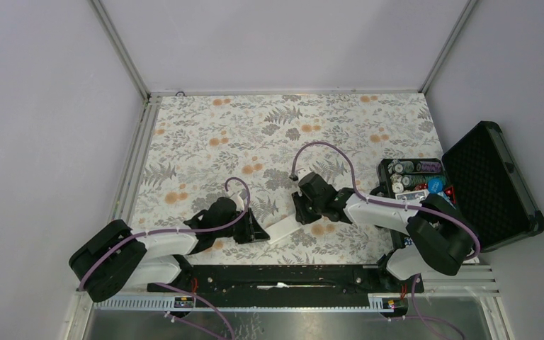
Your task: Load the batteries into the remote control
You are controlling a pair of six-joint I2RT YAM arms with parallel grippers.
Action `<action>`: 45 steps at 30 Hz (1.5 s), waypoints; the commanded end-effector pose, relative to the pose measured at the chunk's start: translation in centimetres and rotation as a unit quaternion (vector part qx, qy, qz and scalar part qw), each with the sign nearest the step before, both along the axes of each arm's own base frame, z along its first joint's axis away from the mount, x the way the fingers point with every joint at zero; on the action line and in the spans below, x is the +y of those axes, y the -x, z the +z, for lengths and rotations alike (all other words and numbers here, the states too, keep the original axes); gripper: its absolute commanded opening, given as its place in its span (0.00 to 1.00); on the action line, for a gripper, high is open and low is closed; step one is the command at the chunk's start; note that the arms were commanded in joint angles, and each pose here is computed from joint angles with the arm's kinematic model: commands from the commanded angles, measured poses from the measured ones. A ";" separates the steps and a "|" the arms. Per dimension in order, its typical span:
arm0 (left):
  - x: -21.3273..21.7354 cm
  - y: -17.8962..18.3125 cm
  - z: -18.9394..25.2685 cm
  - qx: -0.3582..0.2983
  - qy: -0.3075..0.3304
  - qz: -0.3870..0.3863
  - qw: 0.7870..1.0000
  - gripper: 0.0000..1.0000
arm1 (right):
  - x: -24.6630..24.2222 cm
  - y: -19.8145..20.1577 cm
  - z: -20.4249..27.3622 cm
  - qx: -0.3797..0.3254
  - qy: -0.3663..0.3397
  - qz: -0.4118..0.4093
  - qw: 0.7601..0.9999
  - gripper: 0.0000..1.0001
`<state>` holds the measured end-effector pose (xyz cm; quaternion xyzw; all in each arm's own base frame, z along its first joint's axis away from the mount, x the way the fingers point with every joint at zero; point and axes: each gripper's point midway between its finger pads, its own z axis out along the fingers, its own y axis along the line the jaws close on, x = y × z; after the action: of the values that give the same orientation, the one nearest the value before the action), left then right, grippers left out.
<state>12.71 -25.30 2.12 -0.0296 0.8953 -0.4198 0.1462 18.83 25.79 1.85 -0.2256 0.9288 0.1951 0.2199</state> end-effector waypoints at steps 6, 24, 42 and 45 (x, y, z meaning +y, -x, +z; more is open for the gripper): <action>-0.5 -1.2 0.2 -0.040 -0.012 -0.006 0.999 0.17 | 0.6 5.5 -2.1 0.075 0.030 0.055 0.995 0.31; 1.6 -3.0 2.1 -0.091 -0.053 0.030 0.994 0.45 | -2.4 1.8 4.7 -0.103 0.035 0.056 0.992 0.75; 3.5 -2.2 7.8 -0.159 -0.001 0.055 0.986 0.64 | 4.0 0.1 5.2 -0.107 -0.001 0.163 0.981 1.00; 3.7 -1.8 8.2 -0.165 0.004 0.054 0.985 0.65 | 5.1 0.2 4.7 -0.091 -0.006 0.178 0.980 1.00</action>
<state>14.36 -21.85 9.25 -0.0139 0.8625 -0.4107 0.2954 18.18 28.13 5.36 -0.3791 0.8693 0.1809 0.2607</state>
